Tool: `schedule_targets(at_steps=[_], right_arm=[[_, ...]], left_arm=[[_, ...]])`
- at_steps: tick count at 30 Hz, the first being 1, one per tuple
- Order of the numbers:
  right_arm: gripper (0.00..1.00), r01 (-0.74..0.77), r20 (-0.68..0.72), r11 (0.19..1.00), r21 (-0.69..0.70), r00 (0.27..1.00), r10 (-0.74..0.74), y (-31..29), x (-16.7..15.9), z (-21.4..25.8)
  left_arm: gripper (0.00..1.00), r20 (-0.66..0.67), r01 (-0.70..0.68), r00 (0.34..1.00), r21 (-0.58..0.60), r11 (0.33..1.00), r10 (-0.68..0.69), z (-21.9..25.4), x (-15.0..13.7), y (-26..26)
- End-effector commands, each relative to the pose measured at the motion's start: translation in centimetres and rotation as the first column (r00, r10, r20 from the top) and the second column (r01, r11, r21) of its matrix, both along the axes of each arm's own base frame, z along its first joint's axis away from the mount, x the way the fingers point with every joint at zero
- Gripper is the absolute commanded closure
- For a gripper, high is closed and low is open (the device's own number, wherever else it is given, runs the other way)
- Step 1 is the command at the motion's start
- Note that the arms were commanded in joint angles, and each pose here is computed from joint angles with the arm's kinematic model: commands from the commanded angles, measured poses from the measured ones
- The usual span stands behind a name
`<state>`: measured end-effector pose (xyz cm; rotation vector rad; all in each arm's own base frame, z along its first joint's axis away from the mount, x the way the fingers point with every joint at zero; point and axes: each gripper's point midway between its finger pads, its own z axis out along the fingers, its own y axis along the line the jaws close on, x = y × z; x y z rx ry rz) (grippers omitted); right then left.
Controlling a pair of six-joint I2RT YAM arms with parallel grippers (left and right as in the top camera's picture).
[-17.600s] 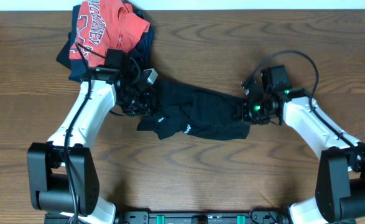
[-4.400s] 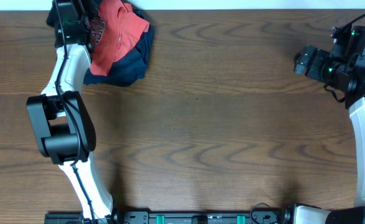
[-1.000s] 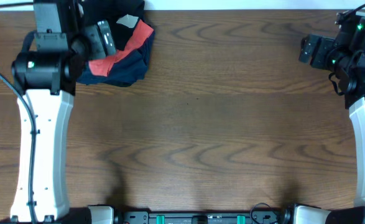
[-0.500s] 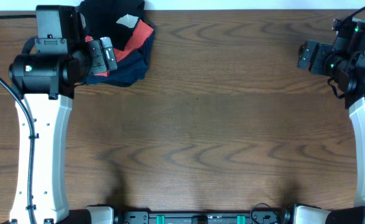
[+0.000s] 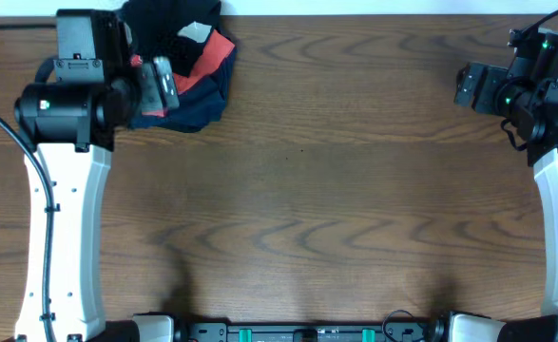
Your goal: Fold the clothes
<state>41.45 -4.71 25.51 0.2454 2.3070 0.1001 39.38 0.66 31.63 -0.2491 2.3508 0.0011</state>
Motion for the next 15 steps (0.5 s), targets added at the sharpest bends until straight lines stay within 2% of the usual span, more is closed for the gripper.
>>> schedule_targets(at_steps=[1, 3, 6, 15], right_arm=[[0.01, -0.004, 0.010, 1.000, -0.018, 1.000, 0.004, -0.1, -0.1, 0.5], [0.01, -0.004, 0.010, 1.000, -0.018, 1.000, 0.004, -0.1, -0.1, 0.5], [0.01, -0.004, 0.010, 1.000, -0.018, 1.000, 0.004, -0.1, -0.1, 0.5], [0.01, -0.004, 0.010, 1.000, -0.018, 1.000, 0.004, -0.1, -0.1, 0.5]], left_arm=[[0.02, 0.159, 0.020, 0.987, 0.013, 1.000, -0.022, 2.3, 0.4, -0.1], [0.02, 0.272, 0.042, 0.961, 0.008, 0.999, -0.042, 3.2, 0.5, -0.5], [0.02, 0.356, 0.041, 0.934, 0.008, 0.999, -0.041, 2.9, -0.9, -0.5], [0.02, 0.467, 0.060, 0.884, -0.033, 0.998, -0.038, -4.1, -7.8, 0.8]])
